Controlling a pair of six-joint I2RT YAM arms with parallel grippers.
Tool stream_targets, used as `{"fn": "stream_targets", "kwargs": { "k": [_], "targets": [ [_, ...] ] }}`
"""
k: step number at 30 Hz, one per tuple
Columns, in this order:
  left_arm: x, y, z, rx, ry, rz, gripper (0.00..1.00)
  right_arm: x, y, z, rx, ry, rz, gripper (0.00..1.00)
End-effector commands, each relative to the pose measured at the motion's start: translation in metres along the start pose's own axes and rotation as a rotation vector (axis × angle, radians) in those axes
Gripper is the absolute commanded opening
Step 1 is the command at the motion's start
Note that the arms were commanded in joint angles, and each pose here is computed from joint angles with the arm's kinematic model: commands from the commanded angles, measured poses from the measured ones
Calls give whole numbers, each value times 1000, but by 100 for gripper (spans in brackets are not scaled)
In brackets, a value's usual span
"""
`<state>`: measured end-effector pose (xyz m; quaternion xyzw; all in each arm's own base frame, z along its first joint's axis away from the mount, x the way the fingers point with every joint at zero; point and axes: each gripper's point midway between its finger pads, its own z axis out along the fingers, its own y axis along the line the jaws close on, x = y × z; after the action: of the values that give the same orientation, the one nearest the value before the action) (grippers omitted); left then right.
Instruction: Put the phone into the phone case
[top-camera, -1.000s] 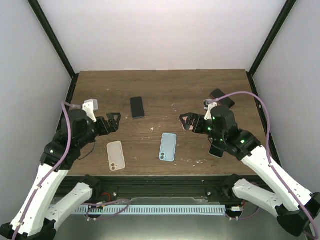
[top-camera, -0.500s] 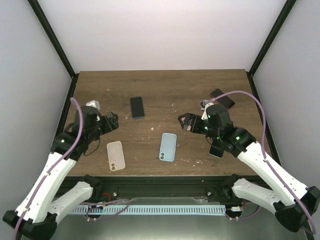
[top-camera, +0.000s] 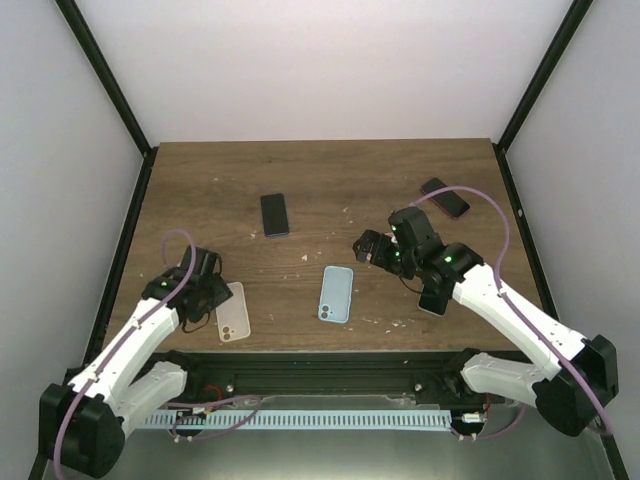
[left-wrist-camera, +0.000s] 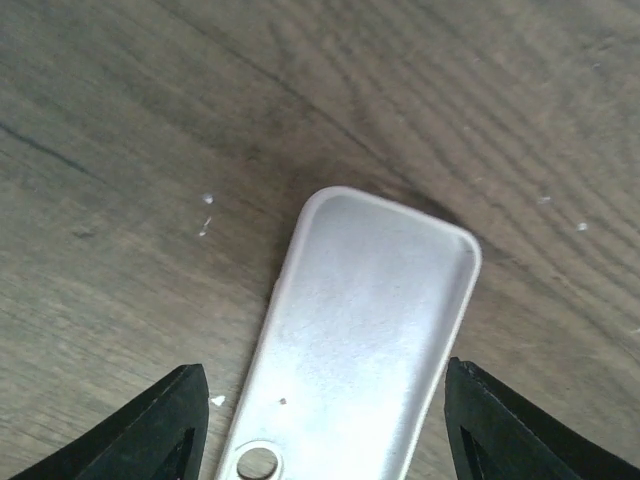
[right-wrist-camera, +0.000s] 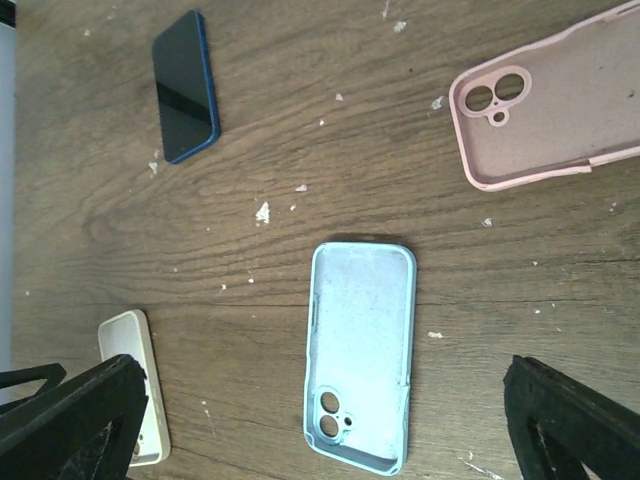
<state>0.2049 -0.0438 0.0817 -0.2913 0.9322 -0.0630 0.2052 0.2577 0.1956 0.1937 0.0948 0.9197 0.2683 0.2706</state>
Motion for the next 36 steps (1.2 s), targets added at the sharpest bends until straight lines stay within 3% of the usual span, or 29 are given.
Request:
{"fn": "stream_targets", "kwargs": {
  "k": [1, 9, 20, 27, 32, 36],
  "targets": [
    [5, 4, 7, 0, 17, -55, 63, 2, 0, 3, 22, 20, 1, 98],
    [7, 8, 26, -47, 24, -41, 53, 6, -2, 7, 19, 28, -30, 98],
    [2, 8, 44, -52, -18, 3, 48, 3, -16, 12, 101, 21, 7, 94],
    [14, 3, 59, -12, 29, 31, 45, -6, -51, 11, 232, -43, 129, 93],
    [19, -7, 64, 40, 60, 59, 36, -9, -100, 11, 368, -9, 204, 92],
    [21, -16, 66, 80, 73, 74, 26, -7, -139, 1, 511, -5, 269, 99]
  ]
}}
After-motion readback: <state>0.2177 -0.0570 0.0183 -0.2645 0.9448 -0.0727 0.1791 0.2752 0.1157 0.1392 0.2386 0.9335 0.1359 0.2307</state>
